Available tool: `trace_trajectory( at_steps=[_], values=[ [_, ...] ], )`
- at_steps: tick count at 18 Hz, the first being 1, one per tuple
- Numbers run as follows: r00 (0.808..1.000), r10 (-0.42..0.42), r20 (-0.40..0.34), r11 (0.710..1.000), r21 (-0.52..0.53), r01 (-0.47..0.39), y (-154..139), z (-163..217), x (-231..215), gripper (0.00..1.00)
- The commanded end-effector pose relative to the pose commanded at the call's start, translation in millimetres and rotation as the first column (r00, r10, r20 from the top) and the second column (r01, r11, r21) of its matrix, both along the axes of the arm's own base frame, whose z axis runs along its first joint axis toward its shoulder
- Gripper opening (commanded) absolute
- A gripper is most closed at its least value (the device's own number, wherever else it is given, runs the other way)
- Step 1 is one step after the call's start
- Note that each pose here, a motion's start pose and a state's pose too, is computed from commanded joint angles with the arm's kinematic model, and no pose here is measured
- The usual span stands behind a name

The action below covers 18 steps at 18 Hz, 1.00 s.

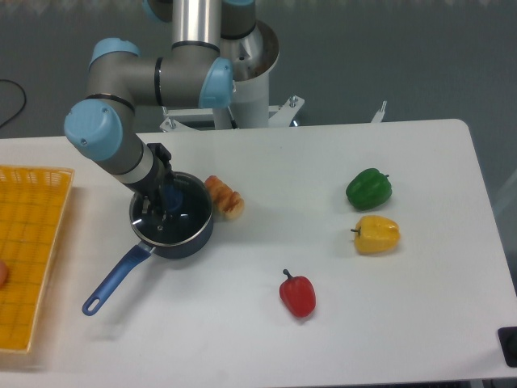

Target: Open the lid

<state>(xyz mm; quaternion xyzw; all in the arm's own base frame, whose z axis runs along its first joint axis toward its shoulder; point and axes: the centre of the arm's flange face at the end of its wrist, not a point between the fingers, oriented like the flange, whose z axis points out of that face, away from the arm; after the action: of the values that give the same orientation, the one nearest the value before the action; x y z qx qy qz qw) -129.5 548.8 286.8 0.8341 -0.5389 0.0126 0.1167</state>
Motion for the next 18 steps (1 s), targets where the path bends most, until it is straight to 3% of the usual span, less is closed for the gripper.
trace_trajectory(
  at_steps=[3, 18],
  values=[
    [1.0, 0.019, -0.008, 1.0, 0.001, -0.019, 0.6, -0.7, 1.2, 0.75],
    [0.998, 0.06, -0.017, 0.998, 0.0, -0.06, 4.1, -3.7, 0.2, 0.7]
  ],
)
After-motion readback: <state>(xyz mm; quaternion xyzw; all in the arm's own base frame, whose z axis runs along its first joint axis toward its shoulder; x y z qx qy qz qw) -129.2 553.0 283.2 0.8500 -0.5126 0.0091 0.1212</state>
